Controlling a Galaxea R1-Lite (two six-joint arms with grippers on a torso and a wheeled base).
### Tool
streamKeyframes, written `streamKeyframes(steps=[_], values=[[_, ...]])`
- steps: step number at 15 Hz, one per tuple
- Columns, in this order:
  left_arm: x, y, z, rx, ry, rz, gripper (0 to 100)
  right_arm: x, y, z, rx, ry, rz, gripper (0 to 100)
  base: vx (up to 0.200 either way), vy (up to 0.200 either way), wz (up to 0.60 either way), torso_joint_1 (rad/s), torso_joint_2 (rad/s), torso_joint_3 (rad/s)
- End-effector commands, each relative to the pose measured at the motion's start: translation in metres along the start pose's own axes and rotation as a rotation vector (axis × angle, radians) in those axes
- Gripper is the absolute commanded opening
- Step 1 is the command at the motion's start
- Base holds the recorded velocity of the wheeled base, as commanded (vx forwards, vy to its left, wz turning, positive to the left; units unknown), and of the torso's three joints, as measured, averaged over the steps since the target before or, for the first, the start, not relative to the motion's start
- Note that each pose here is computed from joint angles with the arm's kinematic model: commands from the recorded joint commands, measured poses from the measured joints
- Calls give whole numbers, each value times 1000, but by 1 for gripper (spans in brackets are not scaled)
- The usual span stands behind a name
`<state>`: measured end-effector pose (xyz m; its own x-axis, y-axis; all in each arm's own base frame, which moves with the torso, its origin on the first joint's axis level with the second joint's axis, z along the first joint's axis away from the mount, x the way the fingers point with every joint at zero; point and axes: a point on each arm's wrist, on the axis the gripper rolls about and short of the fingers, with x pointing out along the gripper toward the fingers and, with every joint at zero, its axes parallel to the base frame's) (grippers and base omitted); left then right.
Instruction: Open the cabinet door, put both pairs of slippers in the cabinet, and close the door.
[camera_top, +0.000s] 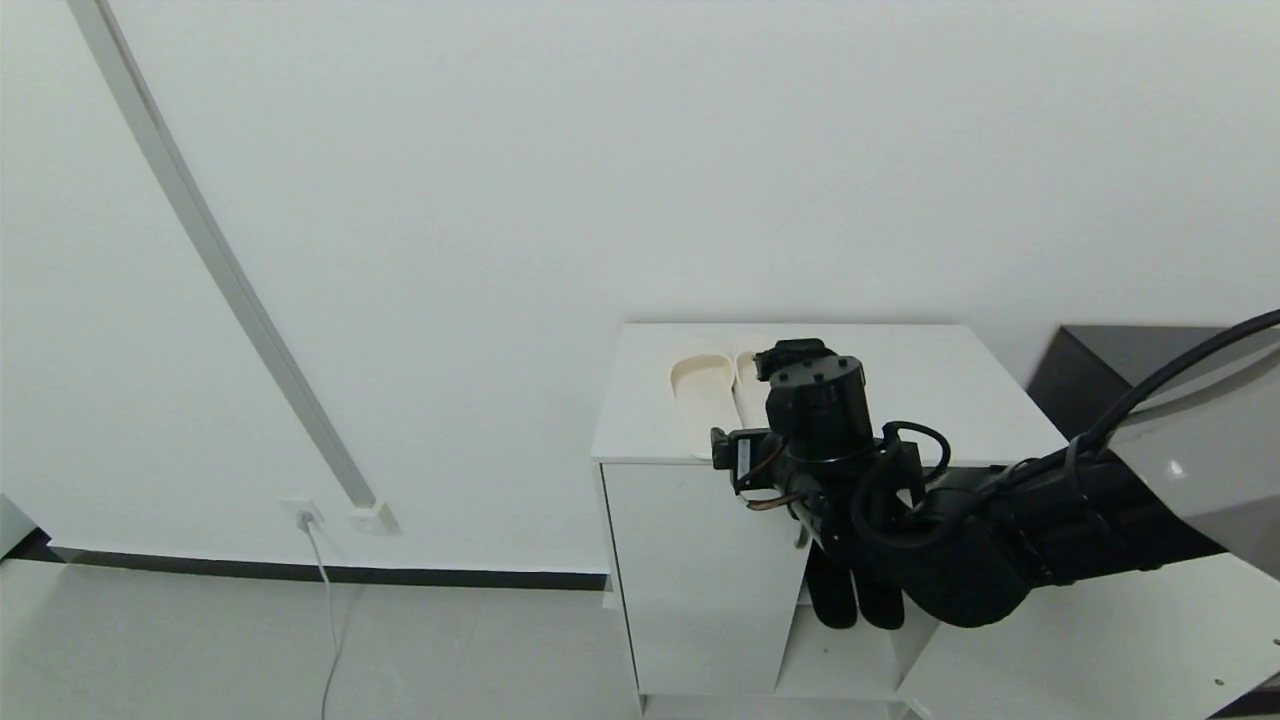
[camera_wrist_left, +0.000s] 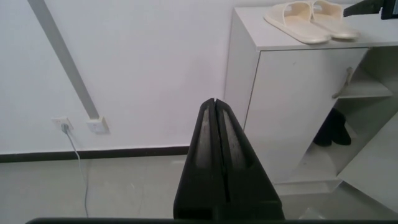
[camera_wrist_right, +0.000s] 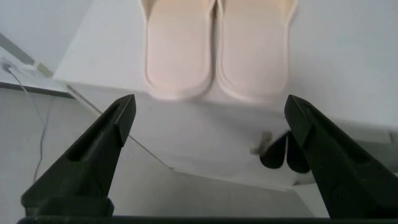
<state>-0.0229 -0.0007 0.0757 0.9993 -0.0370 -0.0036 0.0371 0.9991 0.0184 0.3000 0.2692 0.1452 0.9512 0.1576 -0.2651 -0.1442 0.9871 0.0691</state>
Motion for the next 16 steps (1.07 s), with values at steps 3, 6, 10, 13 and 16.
streamKeyframes(steps=[3,6,10,13,16], values=[[0,0,0,0,-1,0,0,-3,3,-3,-6,5,8,100,200,0,0,5,4,2],[0,0,0,-2,-1,0,0,-4,6,-6,-17,13,15,100,133,0,0,2,0,-2],[0,0,0,-2,-1,0,0,5,8,-15,-22,18,12,100,0,0,0,0,0,0],[0,0,0,-2,-1,0,0,24,12,-26,-16,7,3,100,0,0,0,0,0,0],[0,0,0,-3,-1,0,0,52,17,-35,-12,-1,-18,100,0,0,0,0,0,0]])
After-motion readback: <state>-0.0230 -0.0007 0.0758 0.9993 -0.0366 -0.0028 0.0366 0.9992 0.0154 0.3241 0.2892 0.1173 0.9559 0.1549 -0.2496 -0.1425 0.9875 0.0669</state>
